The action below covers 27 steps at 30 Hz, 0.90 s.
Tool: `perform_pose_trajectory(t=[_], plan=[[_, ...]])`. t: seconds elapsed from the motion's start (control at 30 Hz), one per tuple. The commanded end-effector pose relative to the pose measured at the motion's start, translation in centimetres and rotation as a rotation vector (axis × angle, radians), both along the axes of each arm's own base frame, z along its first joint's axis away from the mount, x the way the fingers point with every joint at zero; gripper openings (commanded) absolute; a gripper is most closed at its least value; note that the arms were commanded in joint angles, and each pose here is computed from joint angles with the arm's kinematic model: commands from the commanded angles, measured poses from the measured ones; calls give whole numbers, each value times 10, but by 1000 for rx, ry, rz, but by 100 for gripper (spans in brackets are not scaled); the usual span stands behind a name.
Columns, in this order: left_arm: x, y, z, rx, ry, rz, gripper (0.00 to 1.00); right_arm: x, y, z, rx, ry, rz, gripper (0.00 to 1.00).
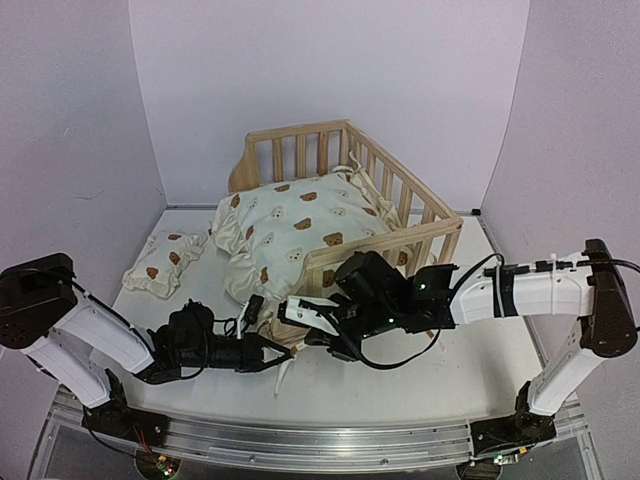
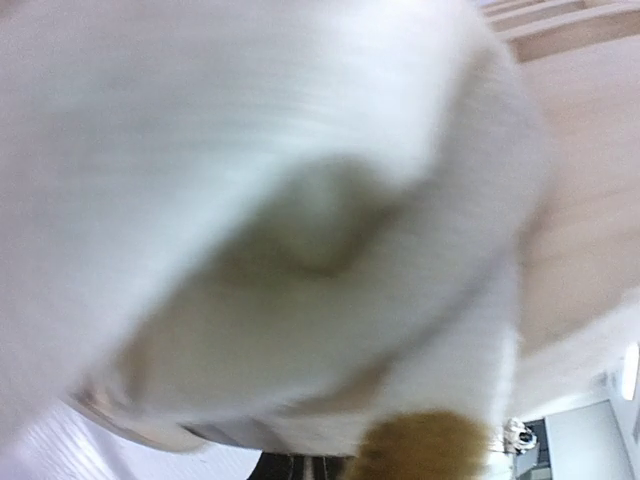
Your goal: Set up the pet bed
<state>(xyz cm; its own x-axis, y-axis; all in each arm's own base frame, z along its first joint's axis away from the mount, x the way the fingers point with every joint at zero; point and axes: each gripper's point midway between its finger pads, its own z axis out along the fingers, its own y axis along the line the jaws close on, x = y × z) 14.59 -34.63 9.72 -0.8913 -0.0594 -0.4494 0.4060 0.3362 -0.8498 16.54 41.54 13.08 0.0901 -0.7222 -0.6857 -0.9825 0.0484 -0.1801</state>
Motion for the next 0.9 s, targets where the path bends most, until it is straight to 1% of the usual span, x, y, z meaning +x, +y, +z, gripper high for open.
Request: perform_pose_trajectory(t=[0.0,0.13,0.23,0.3,0.5,0.63,0.73,0.87], plan=[[-17,-5,35,-95,40,-81,0,5,11,34,64,-105,-1,2],[-21,-7,45,-69,39,-118,0,14,19,42,64,-164,-4,2],[-25,-8,54,-67,32,-144,0,28,20,42,44,-226,-47,3],[-28,-7,56,-65,31,-160,0,32,22,42,43,-241,-59,3],[-39,-13,76,-107,3,-248,0,29,30,26,46,-196,-54,4],[-42,-12,84,-125,-11,-261,0,24,26,17,56,-159,-60,4],[-44,-11,88,-135,-24,-273,0,19,27,12,59,-125,-53,8],[-44,-11,91,-138,-31,-274,0,12,33,15,79,-68,-40,10]])
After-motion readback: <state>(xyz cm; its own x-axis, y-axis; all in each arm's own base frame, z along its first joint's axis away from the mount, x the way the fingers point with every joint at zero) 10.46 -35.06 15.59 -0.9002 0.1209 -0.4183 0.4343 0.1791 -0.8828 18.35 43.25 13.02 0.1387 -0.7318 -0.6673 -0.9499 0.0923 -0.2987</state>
